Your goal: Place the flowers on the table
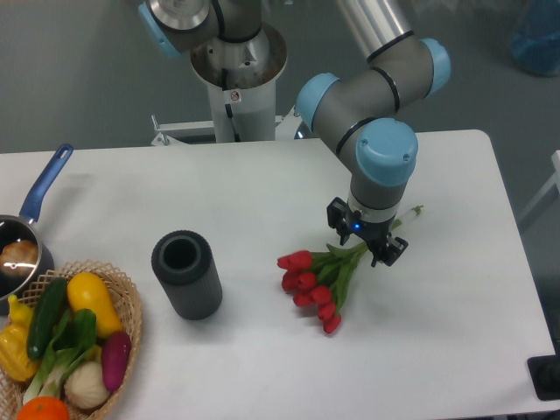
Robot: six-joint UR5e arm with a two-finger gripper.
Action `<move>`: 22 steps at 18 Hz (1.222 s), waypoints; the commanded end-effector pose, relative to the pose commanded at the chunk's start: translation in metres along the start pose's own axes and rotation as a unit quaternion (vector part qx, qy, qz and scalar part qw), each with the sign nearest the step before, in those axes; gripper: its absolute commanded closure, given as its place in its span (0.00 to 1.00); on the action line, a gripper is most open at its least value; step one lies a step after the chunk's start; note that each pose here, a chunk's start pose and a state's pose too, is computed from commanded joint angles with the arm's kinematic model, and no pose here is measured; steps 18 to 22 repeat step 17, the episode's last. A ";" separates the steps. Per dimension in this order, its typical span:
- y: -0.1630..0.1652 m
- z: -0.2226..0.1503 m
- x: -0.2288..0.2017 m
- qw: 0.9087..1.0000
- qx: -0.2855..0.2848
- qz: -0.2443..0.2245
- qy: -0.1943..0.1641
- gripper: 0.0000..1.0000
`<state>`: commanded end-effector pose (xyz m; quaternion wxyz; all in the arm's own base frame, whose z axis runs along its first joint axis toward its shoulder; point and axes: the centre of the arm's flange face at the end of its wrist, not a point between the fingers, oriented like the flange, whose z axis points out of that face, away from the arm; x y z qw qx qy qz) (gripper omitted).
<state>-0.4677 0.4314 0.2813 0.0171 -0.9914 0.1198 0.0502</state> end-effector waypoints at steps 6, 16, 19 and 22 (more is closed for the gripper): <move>0.042 -0.008 -0.023 0.999 0.006 -0.036 -0.028 0.00; 0.074 -0.045 -0.050 0.997 0.025 -0.049 -0.062 0.00; 0.074 -0.049 -0.053 0.996 0.026 -0.044 -0.067 0.00; 0.074 -0.049 -0.053 0.996 0.026 -0.044 -0.067 0.00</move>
